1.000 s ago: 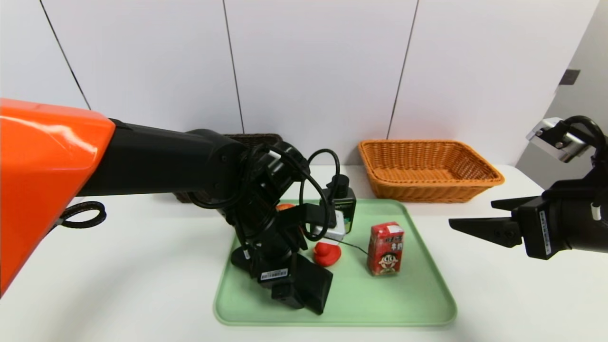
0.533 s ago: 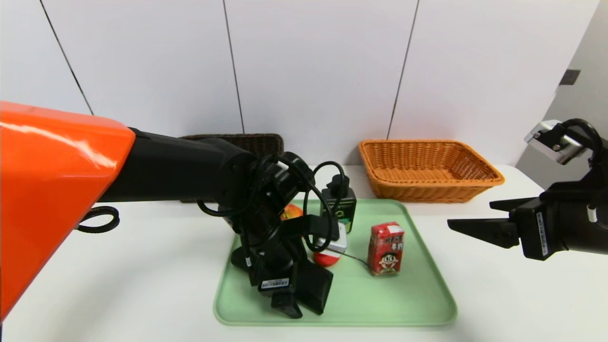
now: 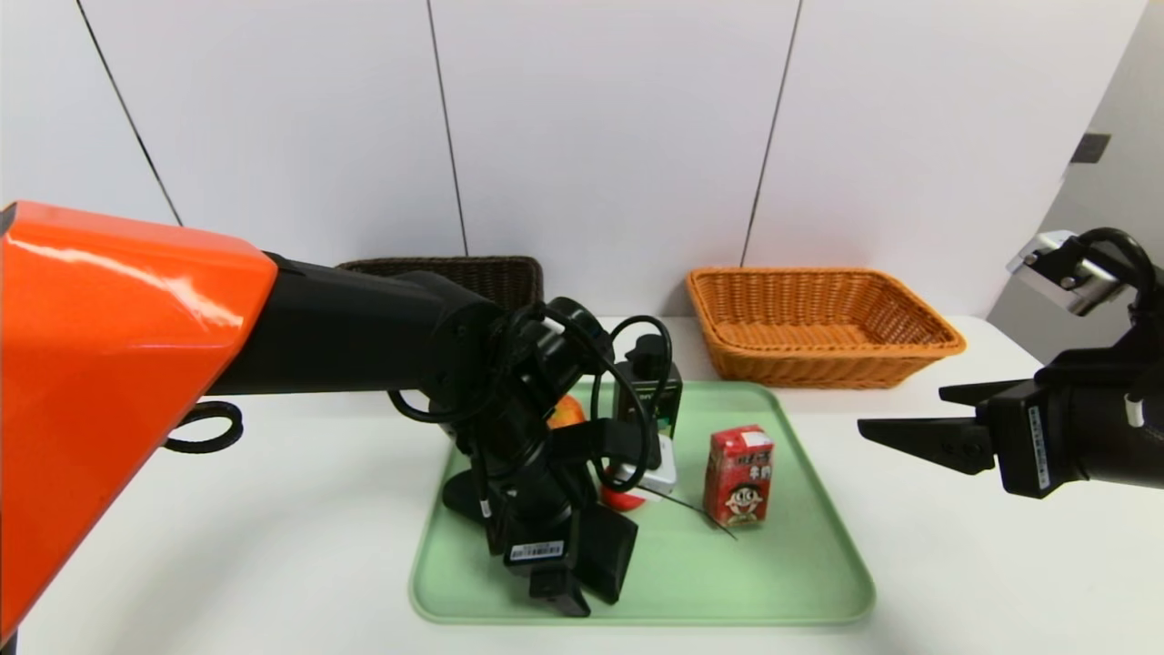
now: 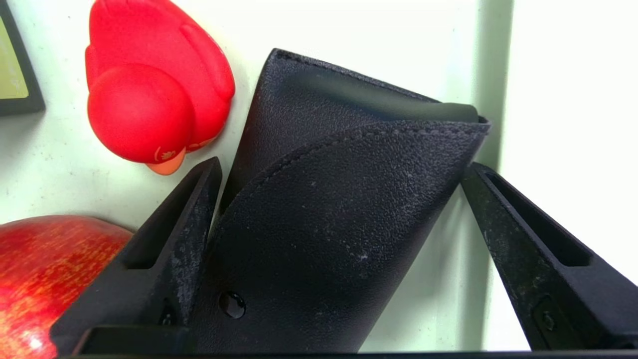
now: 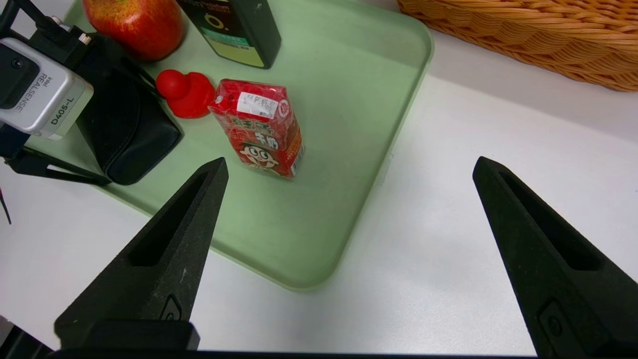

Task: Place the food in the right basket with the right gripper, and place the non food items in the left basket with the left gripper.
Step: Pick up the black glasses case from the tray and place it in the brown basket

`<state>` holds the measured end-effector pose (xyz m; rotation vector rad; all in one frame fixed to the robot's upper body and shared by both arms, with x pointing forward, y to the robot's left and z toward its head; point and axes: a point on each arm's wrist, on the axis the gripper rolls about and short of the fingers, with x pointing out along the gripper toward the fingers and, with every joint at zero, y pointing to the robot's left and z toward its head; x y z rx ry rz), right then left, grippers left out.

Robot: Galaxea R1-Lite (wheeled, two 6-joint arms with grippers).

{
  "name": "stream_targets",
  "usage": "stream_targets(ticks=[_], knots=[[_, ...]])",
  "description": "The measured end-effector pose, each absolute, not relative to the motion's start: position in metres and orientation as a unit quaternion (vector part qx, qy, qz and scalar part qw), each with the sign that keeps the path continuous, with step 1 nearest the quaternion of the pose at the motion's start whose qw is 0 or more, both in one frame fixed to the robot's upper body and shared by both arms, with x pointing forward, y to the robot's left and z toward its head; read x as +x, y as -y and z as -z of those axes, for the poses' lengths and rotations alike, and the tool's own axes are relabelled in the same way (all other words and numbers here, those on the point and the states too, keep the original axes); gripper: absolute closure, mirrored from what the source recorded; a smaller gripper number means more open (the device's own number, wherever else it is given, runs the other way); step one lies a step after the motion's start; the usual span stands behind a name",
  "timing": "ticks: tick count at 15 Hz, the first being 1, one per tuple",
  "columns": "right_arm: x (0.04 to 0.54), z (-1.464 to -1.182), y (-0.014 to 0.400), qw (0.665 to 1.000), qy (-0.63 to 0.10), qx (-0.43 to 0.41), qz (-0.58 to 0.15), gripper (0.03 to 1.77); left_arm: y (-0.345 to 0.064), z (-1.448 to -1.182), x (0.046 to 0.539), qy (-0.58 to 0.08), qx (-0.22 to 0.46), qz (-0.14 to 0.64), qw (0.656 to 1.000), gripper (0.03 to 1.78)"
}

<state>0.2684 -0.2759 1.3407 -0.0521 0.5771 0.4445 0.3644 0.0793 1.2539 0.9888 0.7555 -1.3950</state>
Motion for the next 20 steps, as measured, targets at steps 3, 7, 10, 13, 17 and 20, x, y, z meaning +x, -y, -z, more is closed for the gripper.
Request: stream_targets(ticks=[3,7,10,13,17,20], knots=[[0.268,-1.341,0.276,0.934,-0.282,-0.025,-0.218,0.11,-0.079,-1.254,0.365,-0.326,0.423,0.600,0.595,0.12],[0.268,-1.341,0.276,0.934,-0.281,-0.025,-0.217,0.10,-0.078,-1.253,0.364,-0.328,0.422,0.600,0.595,0.56],[0.268,-1.341,0.276,0.934,-0.281,-0.025,-0.217,0.10,-0.079,-1.254,0.365,-0.327,0.423,0.598,0.597,0.88],[0.267,-1.341,0.276,0.935,-0.280,-0.025,-0.218,0.10,-0.081,-1.258,0.363,-0.326,0.424,0.598,0.597,1.09],[0.266,-1.340,0.276,0.934,-0.282,-0.025,-0.218,0.10,-0.085,-1.273,0.356,-0.315,0.423,0.598,0.604,1.21],[0.266,-1.340,0.277,0.934,-0.283,-0.024,-0.217,0.10,-0.087,-1.296,0.341,-0.297,0.416,0.597,0.618,1.23]])
